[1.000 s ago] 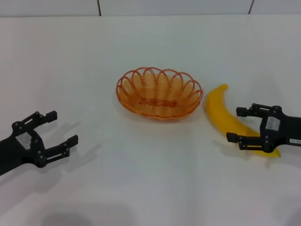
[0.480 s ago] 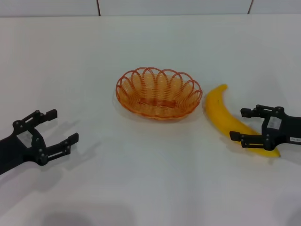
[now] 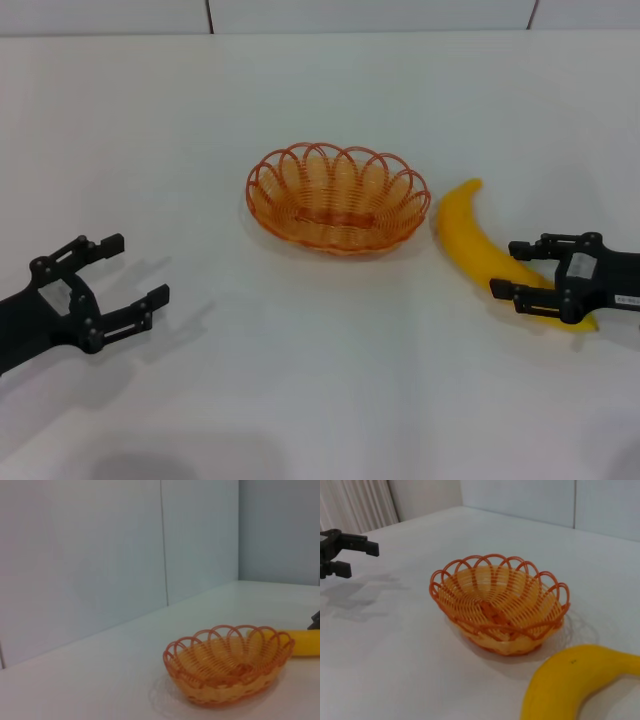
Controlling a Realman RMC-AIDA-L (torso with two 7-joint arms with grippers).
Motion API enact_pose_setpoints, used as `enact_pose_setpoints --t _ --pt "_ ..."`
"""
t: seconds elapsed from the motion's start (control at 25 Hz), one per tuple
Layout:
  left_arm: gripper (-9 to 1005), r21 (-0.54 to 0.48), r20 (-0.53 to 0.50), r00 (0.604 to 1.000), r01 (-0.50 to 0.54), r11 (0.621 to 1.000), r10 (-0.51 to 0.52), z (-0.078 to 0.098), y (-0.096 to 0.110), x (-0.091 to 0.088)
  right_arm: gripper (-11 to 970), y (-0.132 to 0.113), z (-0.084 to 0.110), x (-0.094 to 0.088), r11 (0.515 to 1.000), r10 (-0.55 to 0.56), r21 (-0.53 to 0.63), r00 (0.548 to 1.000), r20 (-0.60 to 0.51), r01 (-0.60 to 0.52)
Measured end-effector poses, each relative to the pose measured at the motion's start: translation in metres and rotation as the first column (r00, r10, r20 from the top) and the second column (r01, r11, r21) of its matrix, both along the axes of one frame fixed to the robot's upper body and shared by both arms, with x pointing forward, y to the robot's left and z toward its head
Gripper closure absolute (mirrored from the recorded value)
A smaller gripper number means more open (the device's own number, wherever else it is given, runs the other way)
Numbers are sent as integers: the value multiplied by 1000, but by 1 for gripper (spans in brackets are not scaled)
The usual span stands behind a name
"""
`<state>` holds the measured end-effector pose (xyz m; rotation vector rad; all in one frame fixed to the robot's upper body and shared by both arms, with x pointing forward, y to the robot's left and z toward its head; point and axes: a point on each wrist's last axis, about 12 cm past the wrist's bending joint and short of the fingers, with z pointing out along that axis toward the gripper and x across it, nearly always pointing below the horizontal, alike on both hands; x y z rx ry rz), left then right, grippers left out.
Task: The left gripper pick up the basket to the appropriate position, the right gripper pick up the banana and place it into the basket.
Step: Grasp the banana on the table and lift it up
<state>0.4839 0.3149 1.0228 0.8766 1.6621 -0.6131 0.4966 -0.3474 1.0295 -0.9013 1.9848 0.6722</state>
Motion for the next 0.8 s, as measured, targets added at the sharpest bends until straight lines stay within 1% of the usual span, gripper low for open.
enact_pose_setpoints --t 0.04,0.28,0.48,0.64,0.8 --pt "120 1 -1 1000 2 1000 -2 0 0 0 152 0 0 0 1000 3 -2 1000 0 -3" --pt "120 -5 -1 1000 5 1000 -5 0 -2 0 322 3 0 1 1000 18 -10 1000 -8 -18" --pt "120 -7 -2 1000 5 1000 -5 0 -2 0 479 3 1 3 1000 5 0 1000 1 -5" --pt "120 -7 -2 1000 5 1000 -5 0 -2 0 477 -3 10 11 998 -56 36 997 56 54" --pt "119 -7 0 1000 7 1000 -7 0 -2 0 475 -8 25 23 985 -150 105 977 151 135"
